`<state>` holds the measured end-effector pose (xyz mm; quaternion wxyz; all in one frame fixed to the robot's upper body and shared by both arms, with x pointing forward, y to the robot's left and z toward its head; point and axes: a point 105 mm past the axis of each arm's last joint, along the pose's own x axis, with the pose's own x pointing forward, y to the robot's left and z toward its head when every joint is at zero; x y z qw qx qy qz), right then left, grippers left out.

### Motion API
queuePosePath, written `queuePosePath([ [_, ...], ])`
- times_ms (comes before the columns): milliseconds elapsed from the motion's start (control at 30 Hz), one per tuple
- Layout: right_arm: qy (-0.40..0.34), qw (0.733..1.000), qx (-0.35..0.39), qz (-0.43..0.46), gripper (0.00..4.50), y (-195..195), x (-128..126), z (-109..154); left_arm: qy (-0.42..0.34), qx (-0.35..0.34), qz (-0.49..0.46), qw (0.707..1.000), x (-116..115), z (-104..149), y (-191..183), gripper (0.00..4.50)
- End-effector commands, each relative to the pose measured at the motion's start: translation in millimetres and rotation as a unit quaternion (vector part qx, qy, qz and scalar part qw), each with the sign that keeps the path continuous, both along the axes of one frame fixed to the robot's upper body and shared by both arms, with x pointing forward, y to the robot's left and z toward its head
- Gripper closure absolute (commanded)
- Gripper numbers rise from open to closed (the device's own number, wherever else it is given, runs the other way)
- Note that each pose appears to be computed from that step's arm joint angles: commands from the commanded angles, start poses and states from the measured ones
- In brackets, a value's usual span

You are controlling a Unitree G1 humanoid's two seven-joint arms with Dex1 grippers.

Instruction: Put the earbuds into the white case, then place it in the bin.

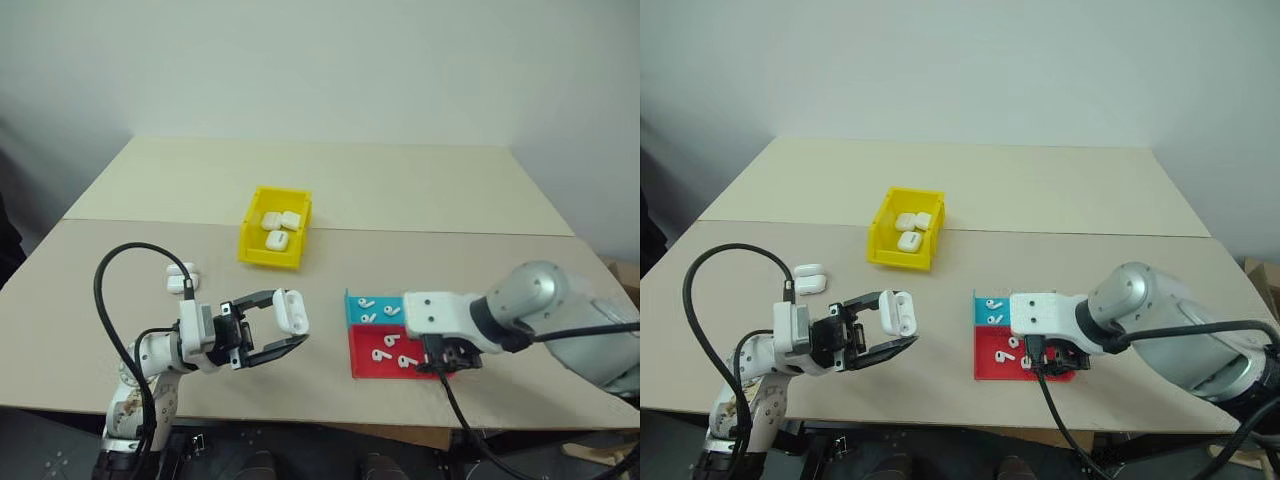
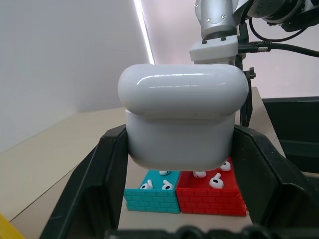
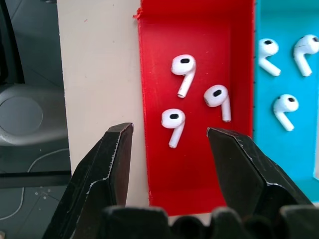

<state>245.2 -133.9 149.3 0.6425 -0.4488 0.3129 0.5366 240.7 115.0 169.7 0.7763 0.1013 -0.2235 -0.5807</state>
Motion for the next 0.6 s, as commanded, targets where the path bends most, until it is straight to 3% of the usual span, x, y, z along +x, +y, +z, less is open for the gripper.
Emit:
queuePosePath([
  [33,-0.016,1.0,-0.007,0.001,1.64,4.5,0.7,-1.2,-0.024,0.002,-0.006,1.0,-4.9,8.0,-3.7,1.72],
  [600,-0.046,0.998,-0.028,-0.011,1.64,9.6,13.6,-17.7,-0.019,0.015,-0.004,1.0,-7.7,4.3,-7.3,1.72],
])
